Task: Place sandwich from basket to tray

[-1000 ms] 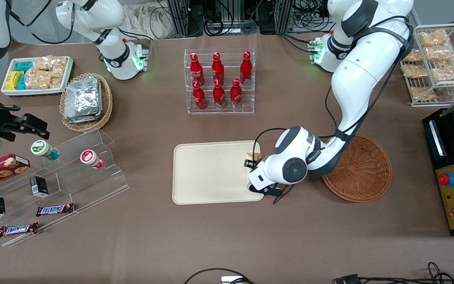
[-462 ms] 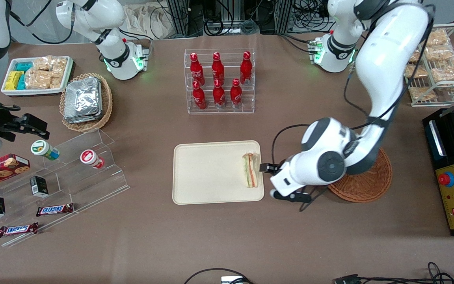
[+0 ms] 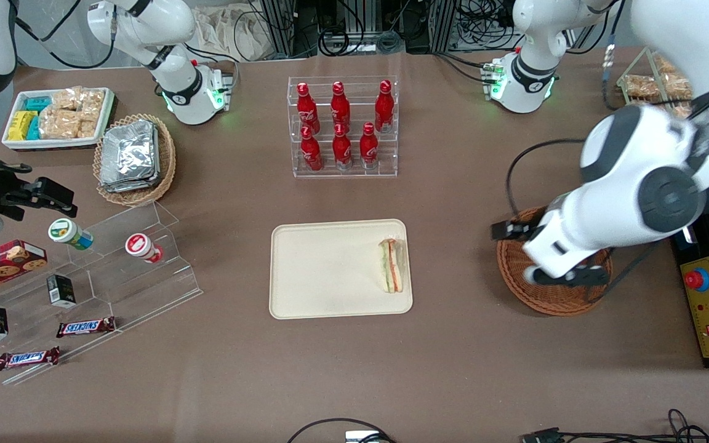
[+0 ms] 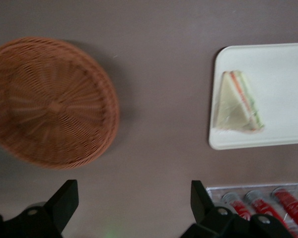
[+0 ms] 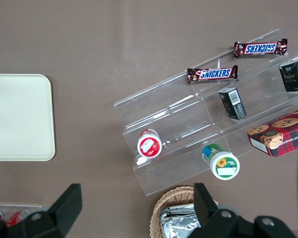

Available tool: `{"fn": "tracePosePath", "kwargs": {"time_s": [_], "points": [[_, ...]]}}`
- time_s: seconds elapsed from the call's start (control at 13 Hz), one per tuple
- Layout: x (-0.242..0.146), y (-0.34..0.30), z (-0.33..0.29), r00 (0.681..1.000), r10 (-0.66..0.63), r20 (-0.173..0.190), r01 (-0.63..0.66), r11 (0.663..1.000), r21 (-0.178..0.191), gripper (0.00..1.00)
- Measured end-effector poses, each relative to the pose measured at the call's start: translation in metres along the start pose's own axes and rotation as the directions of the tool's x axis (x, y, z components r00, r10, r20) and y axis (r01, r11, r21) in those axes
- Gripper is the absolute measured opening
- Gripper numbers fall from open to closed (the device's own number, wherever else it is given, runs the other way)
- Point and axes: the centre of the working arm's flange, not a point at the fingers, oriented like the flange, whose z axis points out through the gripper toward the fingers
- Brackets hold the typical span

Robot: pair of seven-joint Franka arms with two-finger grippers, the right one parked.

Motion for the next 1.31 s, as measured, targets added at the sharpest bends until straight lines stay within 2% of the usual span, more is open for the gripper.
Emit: {"fn": "tracePosePath", "kwargs": {"time_s": [0.23,0.38,0.62,0.85,1.0,1.31], "points": [[-0.038,-0.035,-0.047,1.0,0.024,0.002,-0.024,0.998,0.053,1.0],[-0.05,-0.061,-0.06,1.0,-0.002,0.016,0.0,0.998,0.066,1.0],[-0.049,-0.082,-0.047,0.998,-0.017,0.058,0.013,0.997,0.07,1.0],[-0.052,-0.083,-0.023,0.994,-0.021,0.103,0.012,0.996,0.091,1.0],[-0.057,-0.084,-0.015,0.995,-0.025,0.097,0.014,0.994,0.105,1.0],[-0.072,-0.074,-0.007,1.0,0.001,0.031,-0.005,0.99,0.139,1.0]]}}
